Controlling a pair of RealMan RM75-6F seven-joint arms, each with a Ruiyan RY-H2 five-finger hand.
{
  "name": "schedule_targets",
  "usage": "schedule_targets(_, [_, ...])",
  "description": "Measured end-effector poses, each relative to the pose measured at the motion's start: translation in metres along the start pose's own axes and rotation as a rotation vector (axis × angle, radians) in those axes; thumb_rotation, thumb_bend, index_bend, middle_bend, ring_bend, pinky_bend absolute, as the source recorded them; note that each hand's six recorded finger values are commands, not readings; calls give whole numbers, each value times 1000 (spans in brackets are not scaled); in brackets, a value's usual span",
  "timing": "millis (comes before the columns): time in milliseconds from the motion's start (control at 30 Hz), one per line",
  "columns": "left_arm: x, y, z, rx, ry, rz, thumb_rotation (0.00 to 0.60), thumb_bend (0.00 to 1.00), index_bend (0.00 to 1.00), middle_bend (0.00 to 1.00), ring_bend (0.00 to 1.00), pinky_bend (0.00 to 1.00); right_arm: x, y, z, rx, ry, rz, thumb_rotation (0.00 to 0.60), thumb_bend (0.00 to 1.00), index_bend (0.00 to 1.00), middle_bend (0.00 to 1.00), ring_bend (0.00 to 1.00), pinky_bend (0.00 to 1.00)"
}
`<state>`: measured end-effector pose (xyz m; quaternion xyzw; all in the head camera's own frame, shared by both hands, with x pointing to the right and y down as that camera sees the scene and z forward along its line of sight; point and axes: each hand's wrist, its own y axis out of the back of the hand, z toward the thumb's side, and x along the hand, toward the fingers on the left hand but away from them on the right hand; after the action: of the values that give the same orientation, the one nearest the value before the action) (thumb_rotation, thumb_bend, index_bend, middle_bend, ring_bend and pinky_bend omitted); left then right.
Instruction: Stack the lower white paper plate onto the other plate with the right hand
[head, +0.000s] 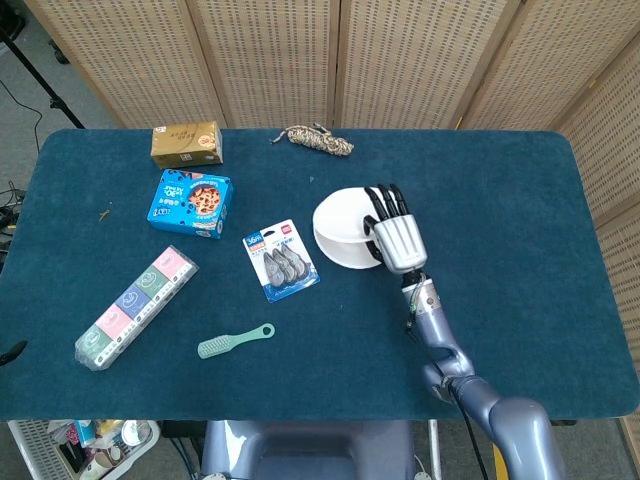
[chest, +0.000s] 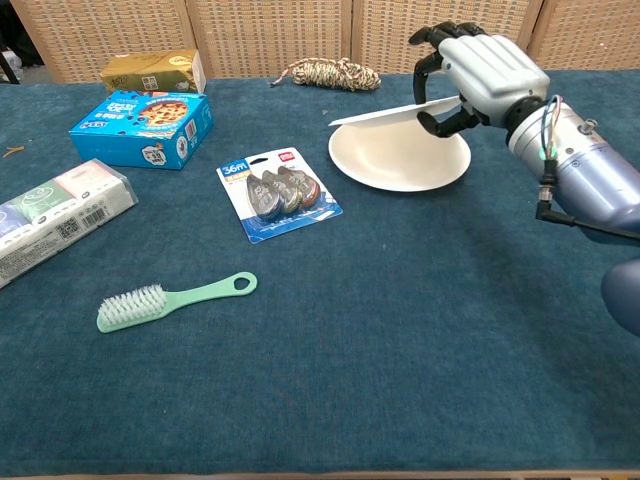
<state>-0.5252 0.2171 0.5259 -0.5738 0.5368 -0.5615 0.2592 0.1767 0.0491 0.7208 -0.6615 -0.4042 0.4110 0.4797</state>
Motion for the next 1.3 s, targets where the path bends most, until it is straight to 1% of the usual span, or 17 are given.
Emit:
schedule_targets(200, [1, 1, -2, 0, 8, 3, 600, 0, 0, 0, 0, 0, 0, -6, -7, 21, -16, 25, 600, 926, 709, 121, 0, 51])
schedule_targets(267, [1, 0, -2, -1, 8, 0, 600, 0, 0, 0, 0, 0, 1, -8, -8, 22, -15, 34, 600, 925, 683, 117, 0, 51])
schedule_targets(300, [1, 0, -1, -1, 6, -3, 600, 0, 0, 0, 0, 0, 2, -10, -8, 20, -13, 40, 600, 925, 655, 113, 0, 51])
schedule_targets(433, [1, -1, -1, -5, 2, -13, 600, 0, 0, 0, 0, 0, 5, -14, -9, 18, 0, 64, 600, 918, 404, 68, 0, 52])
schedule_targets(467, [1, -1, -1, -7, 2, -15, 600, 0, 0, 0, 0, 0, 5, -15, -10, 16, 4, 74, 600, 917, 367, 60, 0, 52])
schedule_targets(667, [1, 0, 0, -15, -4, -23, 600, 0, 0, 0, 0, 0, 13, -20, -16, 9, 16, 121, 600, 916, 279, 21, 0, 24])
schedule_targets(833, [0, 0, 1, -18, -12, -27, 600, 0, 0, 0, 0, 0, 21, -24, -22, 15, 19, 162, 600, 916, 231, 1, 0, 8])
schedule_targets(900, [0, 1, 2, -20, -13, -27, 600, 0, 0, 0, 0, 0, 27, -26, -23, 21, 23, 176, 600, 916, 188, 0, 0, 4])
schedule_targets(967, [-1, 1, 2, -20, -14, -27, 600, 0, 0, 0, 0, 0, 31, -28, -23, 34, 28, 190, 600, 916, 116, 0, 0, 0])
schedule_targets(1000, [-1, 1, 2, -20, -15, -27, 600, 0, 0, 0, 0, 0, 34, -30, -23, 42, 32, 203, 600, 902, 98, 0, 0, 0])
schedule_targets(1033, [-1, 1, 2, -21, -17, -27, 600, 0, 0, 0, 0, 0, 36, -31, -22, 44, 35, 212, 600, 832, 66, 0, 0, 0])
schedule_targets(1067, [-1, 1, 2, -21, -18, -26, 600, 0, 0, 0, 0, 0, 37, -32, -22, 45, 37, 220, 600, 712, 42, 0, 0, 0])
schedule_targets(1100, [-2, 2, 2, -21, -19, -24, 600, 0, 0, 0, 0, 0, 40, -34, -20, 45, 42, 230, 600, 618, 30, 0, 0, 0])
schedule_targets(1133, [-2, 2, 2, -22, -20, -24, 600, 0, 0, 0, 0, 0, 42, -34, -18, 45, 45, 238, 600, 488, 17, 0, 0, 0])
schedule_targets(1167, [-2, 2, 3, -22, -20, -25, 600, 0, 0, 0, 0, 0, 44, -35, -17, 48, 49, 245, 600, 398, 8, 0, 0, 0])
schedule_targets(1267, [-2, 2, 3, -22, -22, -25, 600, 0, 0, 0, 0, 0, 49, -35, -13, 62, 57, 266, 600, 271, 0, 0, 0, 0])
schedule_targets(1300, [-2, 2, 3, -21, -24, -24, 600, 0, 0, 0, 0, 0, 51, -35, -13, 69, 55, 274, 600, 253, 0, 0, 0, 0])
